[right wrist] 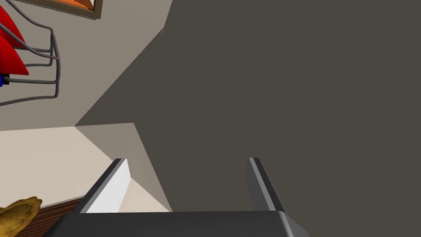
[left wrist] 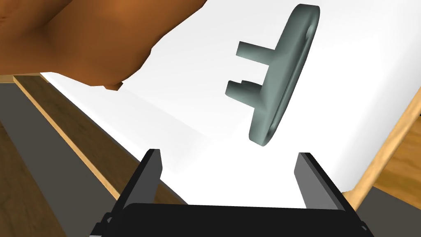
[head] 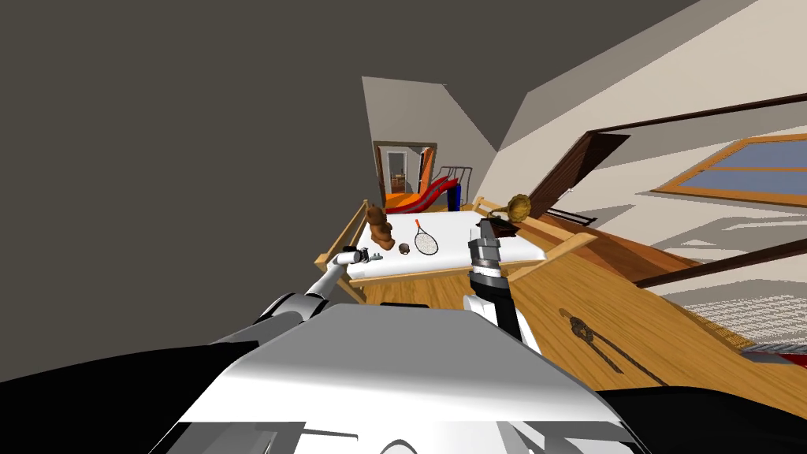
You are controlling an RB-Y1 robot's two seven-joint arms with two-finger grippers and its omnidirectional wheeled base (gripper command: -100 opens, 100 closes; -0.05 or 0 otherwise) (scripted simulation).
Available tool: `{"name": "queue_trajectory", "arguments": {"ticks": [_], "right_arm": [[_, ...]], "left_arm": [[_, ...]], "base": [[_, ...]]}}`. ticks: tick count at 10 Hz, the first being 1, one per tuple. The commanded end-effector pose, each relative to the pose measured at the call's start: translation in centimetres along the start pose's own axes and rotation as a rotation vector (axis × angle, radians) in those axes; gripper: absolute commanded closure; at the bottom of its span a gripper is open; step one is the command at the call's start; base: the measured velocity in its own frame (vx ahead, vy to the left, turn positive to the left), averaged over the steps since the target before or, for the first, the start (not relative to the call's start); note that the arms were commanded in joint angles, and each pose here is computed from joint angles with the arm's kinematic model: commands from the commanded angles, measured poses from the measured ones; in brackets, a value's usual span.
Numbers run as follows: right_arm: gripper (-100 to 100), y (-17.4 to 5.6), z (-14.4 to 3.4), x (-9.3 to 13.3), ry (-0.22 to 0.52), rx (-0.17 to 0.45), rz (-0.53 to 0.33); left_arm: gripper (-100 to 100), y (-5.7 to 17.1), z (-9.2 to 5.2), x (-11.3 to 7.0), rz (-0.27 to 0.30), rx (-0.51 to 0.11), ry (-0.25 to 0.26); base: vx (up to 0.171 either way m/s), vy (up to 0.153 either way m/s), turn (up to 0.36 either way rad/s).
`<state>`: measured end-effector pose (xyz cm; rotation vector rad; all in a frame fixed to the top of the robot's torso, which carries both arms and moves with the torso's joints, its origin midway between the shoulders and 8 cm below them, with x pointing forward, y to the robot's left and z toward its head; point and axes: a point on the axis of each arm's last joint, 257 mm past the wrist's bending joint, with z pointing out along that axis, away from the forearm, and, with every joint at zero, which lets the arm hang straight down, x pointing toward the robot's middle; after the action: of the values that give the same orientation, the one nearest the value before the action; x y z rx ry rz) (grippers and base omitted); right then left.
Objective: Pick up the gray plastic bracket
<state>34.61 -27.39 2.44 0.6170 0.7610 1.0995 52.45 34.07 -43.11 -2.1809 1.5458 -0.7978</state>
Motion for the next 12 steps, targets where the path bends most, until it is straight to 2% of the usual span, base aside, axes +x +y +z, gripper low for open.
{"name": "queue_trajectory", "arguments": {"ticks": [1,7,8,11,12], "right_arm": [[0,0.0,0.0,0.0,0.0,0.0,0.0],[0,0.0,0.0,0.0,0.0,0.0,0.0],[0,0.0,0.0,0.0,0.0,0.0,0.0],[0,0.0,0.0,0.0,0.0,0.0,0.0],[0,0.0,0.0,0.0,0.0,0.0,0.0]], "left_arm": [[-100,0.5,0.0,-0.8,-0.021,-0.031,-0.02],[-100,2.9,0.3,-5.2,-0.136,-0.173,-0.131],[-100,3.1,0.3,-5.3,-0.138,-0.177,-0.134],[-100,3.4,-0.3,-8.0,-0.187,-0.221,-0.194],[-100,3.4,-0.3,-8.0,-0.187,-0.221,-0.194]], "base": [[0.03,-0.079,-0.036],[0.034,-0.077,-0.101],[0.025,-0.071,-0.011],[0.025,-0.053,-0.079],[0.023,-0.038,-0.016]]}}
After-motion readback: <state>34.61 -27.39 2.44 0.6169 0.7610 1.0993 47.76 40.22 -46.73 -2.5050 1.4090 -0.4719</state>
